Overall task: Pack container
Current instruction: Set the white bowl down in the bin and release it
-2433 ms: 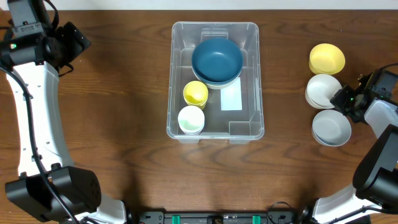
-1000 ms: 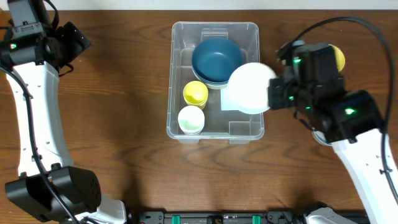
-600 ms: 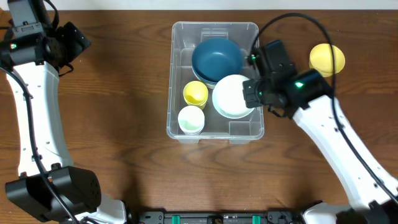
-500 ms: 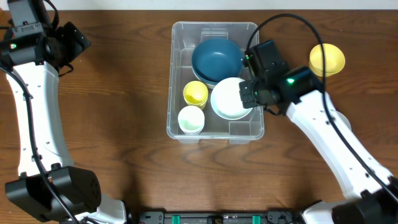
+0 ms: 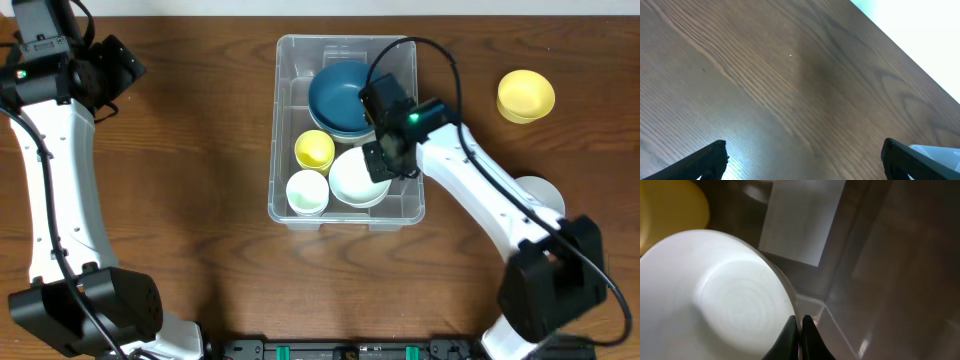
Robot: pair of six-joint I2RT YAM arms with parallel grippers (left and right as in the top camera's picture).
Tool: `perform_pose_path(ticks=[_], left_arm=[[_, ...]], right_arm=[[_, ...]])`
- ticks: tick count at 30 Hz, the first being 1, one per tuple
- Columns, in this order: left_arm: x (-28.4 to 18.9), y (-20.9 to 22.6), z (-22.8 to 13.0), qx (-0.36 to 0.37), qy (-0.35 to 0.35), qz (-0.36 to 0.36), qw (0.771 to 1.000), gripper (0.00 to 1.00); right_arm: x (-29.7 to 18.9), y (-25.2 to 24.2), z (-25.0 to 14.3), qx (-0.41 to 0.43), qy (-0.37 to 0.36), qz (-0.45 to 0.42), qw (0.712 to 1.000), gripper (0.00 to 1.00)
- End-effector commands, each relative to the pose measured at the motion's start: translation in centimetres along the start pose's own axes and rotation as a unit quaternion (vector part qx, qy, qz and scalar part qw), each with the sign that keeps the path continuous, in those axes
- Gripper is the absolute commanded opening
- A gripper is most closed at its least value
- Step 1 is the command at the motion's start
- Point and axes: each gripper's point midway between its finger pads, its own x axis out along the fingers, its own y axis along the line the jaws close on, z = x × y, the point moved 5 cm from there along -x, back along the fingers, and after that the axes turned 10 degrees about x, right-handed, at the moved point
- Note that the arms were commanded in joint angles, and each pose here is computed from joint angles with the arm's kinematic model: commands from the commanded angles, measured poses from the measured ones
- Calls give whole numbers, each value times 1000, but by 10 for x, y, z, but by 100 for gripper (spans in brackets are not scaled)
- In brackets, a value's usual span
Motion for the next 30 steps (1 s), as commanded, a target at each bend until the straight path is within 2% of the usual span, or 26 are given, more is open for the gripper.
perform_pose_path(ticks=[1,6,9,15,21,24,30], left_arm=[[-1,3,3,3,-4,6,1000,98],[-1,3,3,3,-4,6,1000,98],[-1,3,3,3,-4,6,1000,98],[-1,3,3,3,-4,6,1000,98],[-1,3,3,3,-4,6,1000,98],[-1,3,3,3,-4,6,1000,98],[-1,3,3,3,-4,6,1000,98]], right_arm=[[10,3,5,-4,0,-10,1000,1],[16,3,8,-8,-3,-16,1000,3],[15,3,8,-18,-2,-16,1000,23],[0,1,7,-24,-12,-12,1000,31],[-58,-3,9,-16,-78,17,997,34],[-98,-14,4,7,-122,35,992,40],[-156,-79,-13,130,-176,19,976,49]])
